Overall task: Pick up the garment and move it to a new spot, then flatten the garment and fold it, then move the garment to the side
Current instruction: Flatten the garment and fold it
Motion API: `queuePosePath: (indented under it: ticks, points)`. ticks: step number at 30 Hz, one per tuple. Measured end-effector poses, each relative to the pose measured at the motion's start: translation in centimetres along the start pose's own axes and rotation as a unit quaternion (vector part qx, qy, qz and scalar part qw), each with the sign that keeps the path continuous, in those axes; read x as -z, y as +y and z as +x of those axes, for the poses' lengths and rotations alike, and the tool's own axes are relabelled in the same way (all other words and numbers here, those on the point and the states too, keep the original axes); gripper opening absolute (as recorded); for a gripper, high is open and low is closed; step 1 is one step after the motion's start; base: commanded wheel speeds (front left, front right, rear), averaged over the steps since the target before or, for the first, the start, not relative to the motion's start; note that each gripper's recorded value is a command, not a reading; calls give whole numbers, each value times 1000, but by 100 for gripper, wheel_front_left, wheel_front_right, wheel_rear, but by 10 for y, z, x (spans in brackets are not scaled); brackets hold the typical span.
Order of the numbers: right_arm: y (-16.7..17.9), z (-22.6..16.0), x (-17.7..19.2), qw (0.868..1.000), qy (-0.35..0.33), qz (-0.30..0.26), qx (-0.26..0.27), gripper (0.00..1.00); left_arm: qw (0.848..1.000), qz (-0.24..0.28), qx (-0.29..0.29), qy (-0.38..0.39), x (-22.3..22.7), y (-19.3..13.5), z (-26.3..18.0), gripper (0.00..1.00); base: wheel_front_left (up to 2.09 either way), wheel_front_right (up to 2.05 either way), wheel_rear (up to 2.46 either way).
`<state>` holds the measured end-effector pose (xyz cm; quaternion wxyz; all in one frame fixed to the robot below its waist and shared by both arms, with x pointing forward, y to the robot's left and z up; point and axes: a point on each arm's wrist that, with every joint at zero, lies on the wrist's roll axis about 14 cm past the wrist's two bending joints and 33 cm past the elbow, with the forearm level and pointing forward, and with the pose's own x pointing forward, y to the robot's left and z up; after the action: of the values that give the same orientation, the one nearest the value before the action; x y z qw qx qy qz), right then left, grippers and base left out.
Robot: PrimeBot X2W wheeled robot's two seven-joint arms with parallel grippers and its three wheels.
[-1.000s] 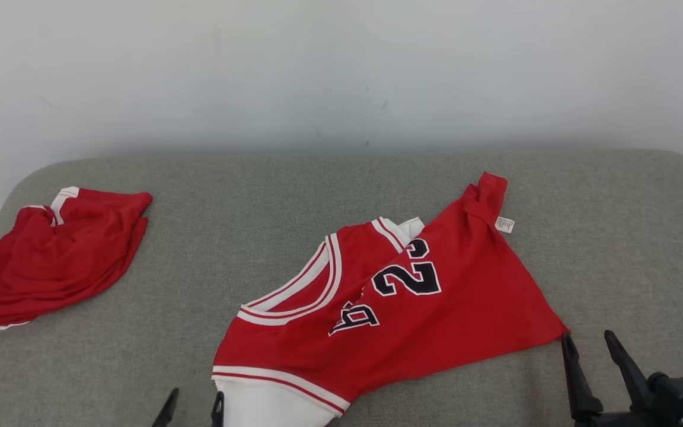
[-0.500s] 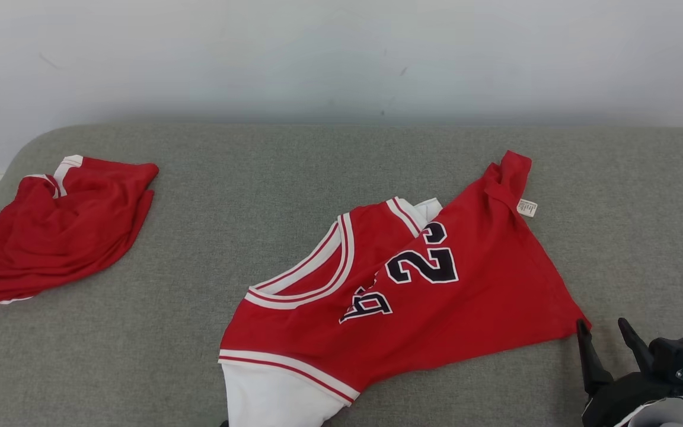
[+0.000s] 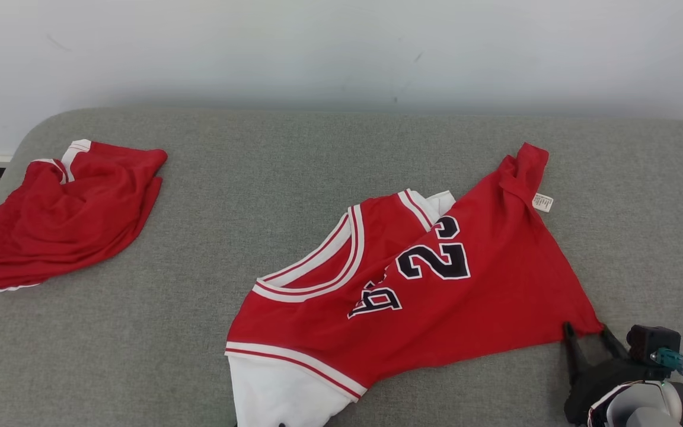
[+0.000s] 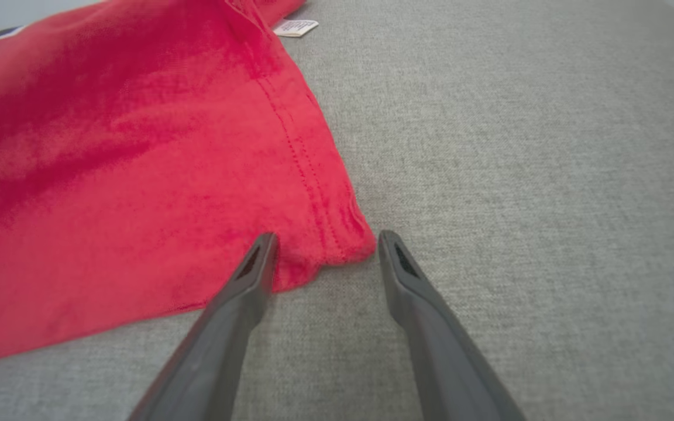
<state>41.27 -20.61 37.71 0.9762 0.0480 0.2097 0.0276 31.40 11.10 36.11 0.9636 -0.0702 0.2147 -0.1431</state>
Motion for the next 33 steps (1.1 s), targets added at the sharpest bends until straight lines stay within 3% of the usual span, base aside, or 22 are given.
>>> queuePosePath:
  ticks: [1, 2, 3, 9, 14, 17, 20, 27, 33]
  points:
    - [2, 1, -1, 1000, 0, 2, -2, 4, 1000, -3, 0, 1, 0, -1, 1, 33, 0, 0, 0]
    - [2, 2, -2, 1000, 0, 4, -2, 0, 1000, -6, 1, 1, 0, -1, 1, 7, 0, 0, 0]
    - [2, 2, -2, 1000, 0, 8, -1, 0, 1000, -7, 2, 2, 0, -2, 2, 0, 0, 0, 0]
    - [7, 3, -14, 999, -21, 23, -9, 0, 999, -35, 8, -12, -9, -9, 9, 0, 0, 0, 0]
    - [15, 4, -51, 996, -79, 15, -33, 0, 993, -68, 19, -95, -64, -14, 21, 0, 0, 0, 0]
    - [20, 3, -71, 993, -111, 10, -46, 0, 981, -109, 24, -158, -109, -12, 28, 0, 0, 0, 0]
    - [29, 5, -99, 987, -147, 3, -64, 0, 974, -80, 52, -204, -154, -16, 40, 0, 0, 0, 0]
    - [36, 30, -202, 966, -245, -20, -84, 0, 953, 51, 100, -283, -283, -15, 78, 0, 0, 0, 0]
    - [23, 61, -299, 951, -301, -6, -76, 0, 929, 65, 111, -346, -400, -12, 111, 0, 0, 0, 0]
